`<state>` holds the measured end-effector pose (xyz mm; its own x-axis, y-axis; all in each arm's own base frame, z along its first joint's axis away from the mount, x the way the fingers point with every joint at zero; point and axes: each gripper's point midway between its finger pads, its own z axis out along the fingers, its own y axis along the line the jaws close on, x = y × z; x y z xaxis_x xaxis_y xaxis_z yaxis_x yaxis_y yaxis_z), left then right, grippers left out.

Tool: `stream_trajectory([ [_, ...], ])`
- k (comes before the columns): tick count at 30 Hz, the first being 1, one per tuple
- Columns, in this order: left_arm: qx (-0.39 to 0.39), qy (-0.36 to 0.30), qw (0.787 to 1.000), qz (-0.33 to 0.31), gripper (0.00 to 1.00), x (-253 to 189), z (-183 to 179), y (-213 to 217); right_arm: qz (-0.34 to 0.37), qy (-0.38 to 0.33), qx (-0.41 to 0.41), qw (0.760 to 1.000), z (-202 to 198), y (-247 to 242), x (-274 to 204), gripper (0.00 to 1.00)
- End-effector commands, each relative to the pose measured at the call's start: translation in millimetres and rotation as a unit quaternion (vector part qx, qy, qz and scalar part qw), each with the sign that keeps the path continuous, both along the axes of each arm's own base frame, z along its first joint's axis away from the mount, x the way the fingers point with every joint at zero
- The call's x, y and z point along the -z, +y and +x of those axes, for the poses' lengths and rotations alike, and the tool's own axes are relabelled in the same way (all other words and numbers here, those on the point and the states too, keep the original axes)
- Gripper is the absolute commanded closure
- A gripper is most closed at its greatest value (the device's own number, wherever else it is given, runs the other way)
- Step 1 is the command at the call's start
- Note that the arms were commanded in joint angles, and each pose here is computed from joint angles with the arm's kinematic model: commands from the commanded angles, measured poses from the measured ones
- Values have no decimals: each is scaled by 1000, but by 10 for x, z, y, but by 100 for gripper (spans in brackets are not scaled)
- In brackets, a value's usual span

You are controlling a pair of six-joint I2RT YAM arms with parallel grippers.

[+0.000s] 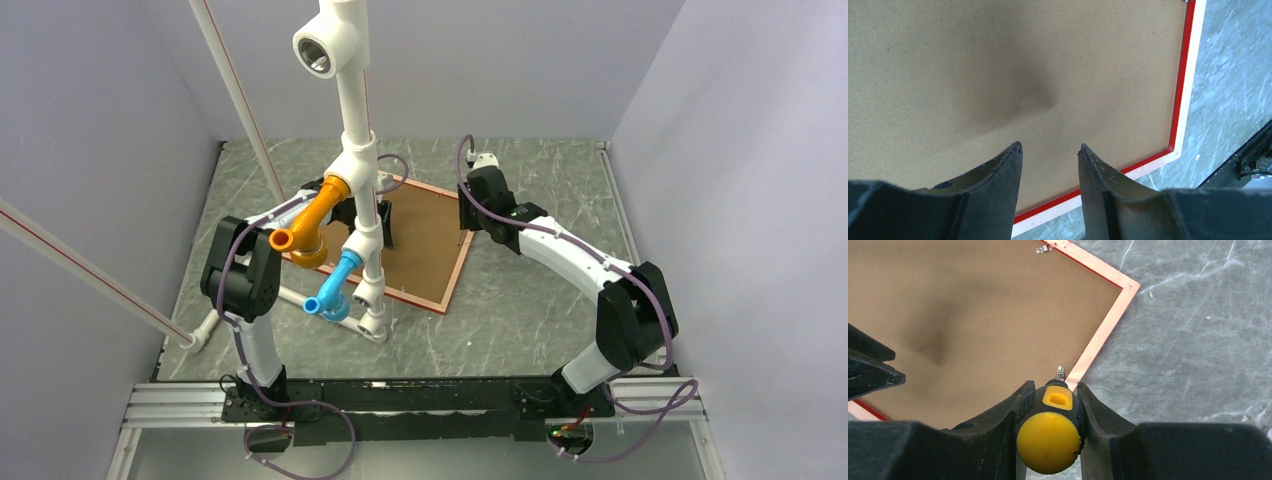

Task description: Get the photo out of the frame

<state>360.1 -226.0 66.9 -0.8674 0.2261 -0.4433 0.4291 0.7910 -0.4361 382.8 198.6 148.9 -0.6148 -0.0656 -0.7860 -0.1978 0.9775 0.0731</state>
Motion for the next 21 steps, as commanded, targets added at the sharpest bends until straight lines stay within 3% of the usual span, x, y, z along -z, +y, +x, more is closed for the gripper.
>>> stream_trajectory([
  [1,2,-20,1000,-15,51,-195,86,-53,29,-50,2,998,51,35,-421,100],
  [21,3,-22,1000,-23,51,-236,84,-76,-11,-42,12,999,175,-11,-256,100],
])
